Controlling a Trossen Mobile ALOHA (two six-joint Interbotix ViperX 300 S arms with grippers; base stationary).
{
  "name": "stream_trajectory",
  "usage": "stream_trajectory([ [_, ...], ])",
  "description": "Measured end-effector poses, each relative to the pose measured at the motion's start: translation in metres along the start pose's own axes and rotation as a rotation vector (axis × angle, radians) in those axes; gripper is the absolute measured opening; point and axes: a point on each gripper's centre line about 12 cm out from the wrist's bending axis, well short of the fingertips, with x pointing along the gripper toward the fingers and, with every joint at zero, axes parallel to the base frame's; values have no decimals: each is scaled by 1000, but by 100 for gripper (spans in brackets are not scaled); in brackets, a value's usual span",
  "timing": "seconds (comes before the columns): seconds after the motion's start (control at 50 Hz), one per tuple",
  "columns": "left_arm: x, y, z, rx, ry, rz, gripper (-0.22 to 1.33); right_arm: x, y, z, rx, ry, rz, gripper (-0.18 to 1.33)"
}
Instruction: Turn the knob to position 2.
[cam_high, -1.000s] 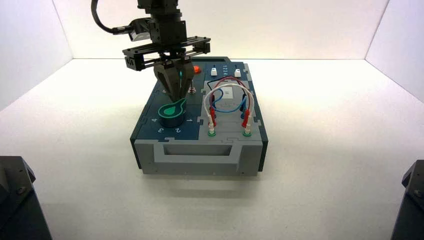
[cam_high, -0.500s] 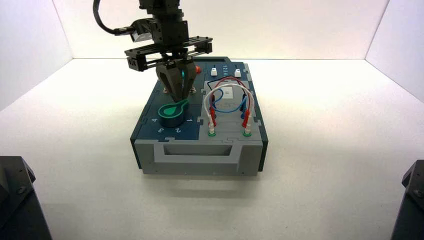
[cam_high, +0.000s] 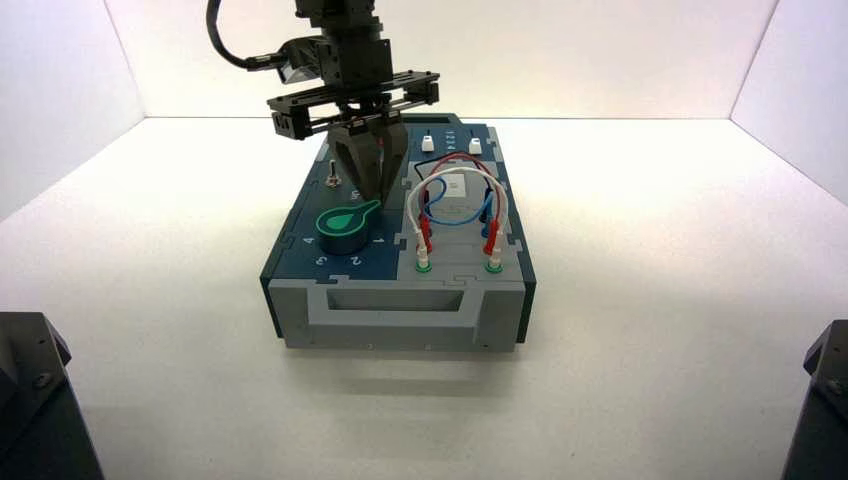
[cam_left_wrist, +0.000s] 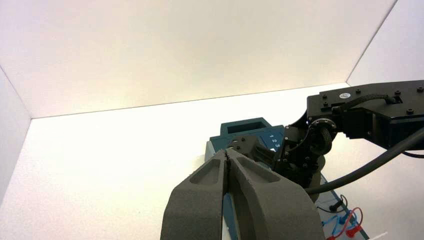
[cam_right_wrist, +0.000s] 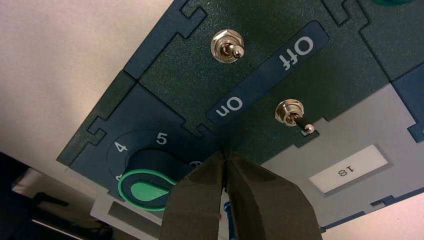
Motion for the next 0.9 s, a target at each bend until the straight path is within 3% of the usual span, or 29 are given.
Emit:
stream_trajectory([
  [0.9, 0, 0, 0, 1, 2, 0, -16, -1, 2, -6, 1, 26, 6, -14],
])
